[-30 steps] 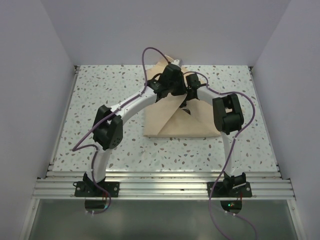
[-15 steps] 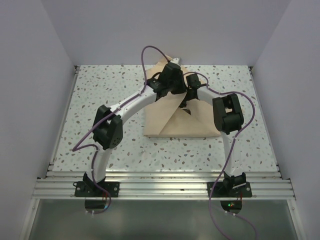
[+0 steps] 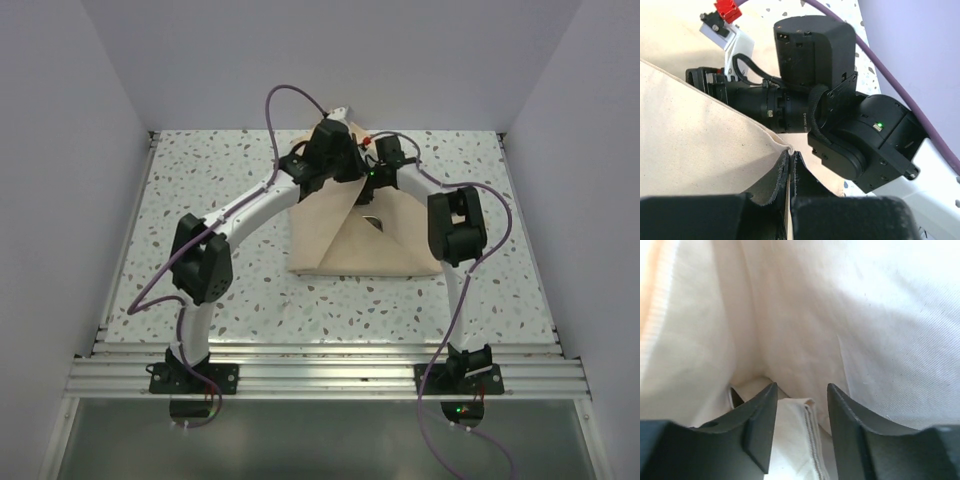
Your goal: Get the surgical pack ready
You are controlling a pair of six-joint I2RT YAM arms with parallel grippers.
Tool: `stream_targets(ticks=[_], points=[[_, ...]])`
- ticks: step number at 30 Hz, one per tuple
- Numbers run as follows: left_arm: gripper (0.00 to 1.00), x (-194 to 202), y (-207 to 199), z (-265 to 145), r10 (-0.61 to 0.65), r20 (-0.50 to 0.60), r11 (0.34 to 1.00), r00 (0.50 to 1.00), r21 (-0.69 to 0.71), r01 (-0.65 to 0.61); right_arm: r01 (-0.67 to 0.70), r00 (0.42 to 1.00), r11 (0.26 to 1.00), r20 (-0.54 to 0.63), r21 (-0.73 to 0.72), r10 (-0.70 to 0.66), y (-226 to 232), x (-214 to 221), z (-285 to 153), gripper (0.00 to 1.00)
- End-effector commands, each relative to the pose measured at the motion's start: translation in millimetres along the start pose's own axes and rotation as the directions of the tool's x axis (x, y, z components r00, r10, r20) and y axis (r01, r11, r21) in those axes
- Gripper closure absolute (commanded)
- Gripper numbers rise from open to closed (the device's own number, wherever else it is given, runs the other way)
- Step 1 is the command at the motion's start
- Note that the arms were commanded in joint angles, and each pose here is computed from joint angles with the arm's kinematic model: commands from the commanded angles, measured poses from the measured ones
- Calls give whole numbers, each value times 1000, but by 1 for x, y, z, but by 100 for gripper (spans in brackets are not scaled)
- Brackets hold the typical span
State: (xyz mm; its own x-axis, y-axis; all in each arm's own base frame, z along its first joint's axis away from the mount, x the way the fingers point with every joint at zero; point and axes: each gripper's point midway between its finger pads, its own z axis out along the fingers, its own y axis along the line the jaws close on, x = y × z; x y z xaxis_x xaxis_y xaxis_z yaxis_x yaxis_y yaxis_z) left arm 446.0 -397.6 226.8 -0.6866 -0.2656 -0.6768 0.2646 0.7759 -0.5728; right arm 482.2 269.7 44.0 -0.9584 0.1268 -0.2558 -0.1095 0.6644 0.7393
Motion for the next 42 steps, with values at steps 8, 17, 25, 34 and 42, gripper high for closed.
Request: stream_targets(ticks=[8, 17, 25, 34, 42], points=[[100, -22, -24, -11, 25, 90, 994, 996, 100, -34, -72, 978, 995, 198, 67, 57, -1, -70, -60, 30], [100, 8, -18, 17, 9, 37, 993, 999, 120, -14, -217, 930, 940, 348, 262, 118, -45, -74, -138, 30], [100, 50, -13, 51, 4, -35, 991, 999, 133, 1, -316, 879, 908, 445, 274, 172, -68, -59, -206, 33], [100, 84, 11, 88, 19, -66, 991, 998, 132, -10, -395, 872, 815, 452, 425, 187, -92, -11, -251, 34], [100, 99, 22, 98, 33, -82, 992, 996, 126, -22, -523, 827, 660, 507, 539, 242, -129, 25, -294, 37]])
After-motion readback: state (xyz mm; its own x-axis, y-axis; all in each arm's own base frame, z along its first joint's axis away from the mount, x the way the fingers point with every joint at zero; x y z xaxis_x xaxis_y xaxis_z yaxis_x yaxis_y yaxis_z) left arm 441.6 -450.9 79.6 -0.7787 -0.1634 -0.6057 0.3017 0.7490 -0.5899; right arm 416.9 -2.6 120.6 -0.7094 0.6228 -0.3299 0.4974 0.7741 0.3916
